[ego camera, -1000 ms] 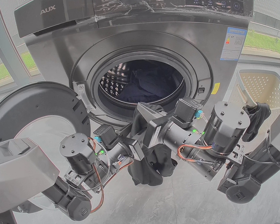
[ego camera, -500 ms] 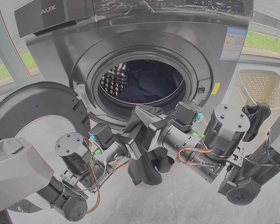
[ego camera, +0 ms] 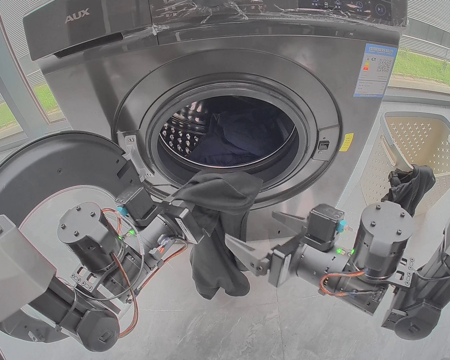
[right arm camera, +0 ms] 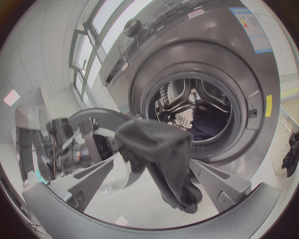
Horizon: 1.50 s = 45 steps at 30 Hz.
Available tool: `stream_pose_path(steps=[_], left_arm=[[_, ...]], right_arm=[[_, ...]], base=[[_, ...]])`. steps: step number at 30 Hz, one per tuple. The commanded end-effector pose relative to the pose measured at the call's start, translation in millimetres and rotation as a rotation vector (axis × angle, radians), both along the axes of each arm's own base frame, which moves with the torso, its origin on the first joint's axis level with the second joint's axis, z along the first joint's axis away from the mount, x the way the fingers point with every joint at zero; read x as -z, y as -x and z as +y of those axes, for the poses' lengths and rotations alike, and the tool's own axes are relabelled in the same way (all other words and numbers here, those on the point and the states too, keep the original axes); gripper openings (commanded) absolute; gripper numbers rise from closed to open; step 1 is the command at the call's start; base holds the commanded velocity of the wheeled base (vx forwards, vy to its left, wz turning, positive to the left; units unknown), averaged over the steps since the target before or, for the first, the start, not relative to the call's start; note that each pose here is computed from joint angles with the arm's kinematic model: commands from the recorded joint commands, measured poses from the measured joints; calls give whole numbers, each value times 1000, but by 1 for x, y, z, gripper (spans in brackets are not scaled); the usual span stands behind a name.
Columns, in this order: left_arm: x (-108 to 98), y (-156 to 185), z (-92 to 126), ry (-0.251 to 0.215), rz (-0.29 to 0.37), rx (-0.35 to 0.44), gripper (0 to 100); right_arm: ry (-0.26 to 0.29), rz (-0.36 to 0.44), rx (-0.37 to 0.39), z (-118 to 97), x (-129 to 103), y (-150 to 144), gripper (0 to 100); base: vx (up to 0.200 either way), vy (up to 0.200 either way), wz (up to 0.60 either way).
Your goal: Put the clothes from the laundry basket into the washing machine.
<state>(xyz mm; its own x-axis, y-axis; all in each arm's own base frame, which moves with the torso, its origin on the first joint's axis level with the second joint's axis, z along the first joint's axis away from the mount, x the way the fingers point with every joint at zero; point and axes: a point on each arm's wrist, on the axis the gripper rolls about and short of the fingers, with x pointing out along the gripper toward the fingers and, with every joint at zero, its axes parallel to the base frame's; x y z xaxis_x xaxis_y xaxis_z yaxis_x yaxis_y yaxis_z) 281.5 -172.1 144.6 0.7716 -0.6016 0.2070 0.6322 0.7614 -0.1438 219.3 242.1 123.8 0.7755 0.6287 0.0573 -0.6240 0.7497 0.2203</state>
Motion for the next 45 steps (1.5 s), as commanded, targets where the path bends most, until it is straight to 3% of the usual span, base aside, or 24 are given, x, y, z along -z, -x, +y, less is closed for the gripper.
stream_pose_path(steps=[1,6,14,21,29,39,45], left_arm=[[-22,6,10,37,-60,-10,0],[-39,16,14,64,-106,-1,0],[-47,18,15,77,-131,-3,0],[-48,21,14,79,-131,5,0],[-47,21,14,79,-130,5,0],[-47,21,14,79,-127,6,0],[-48,22,14,80,-129,7,0]], right_arm=[[85,62,2,-27,17,9,100],[145,103,31,-40,37,-10,100],[209,144,62,-37,82,-45,100],[173,94,16,-24,97,-73,100],[187,84,-28,-11,121,-90,100],[150,22,16,-3,136,-129,100],[135,0,12,2,136,-135,100]], base=[[0,0,0],[0,0,0],[0,0,0],[0,0,0],[0,0,0],[0,0,0],[0,0,0]])
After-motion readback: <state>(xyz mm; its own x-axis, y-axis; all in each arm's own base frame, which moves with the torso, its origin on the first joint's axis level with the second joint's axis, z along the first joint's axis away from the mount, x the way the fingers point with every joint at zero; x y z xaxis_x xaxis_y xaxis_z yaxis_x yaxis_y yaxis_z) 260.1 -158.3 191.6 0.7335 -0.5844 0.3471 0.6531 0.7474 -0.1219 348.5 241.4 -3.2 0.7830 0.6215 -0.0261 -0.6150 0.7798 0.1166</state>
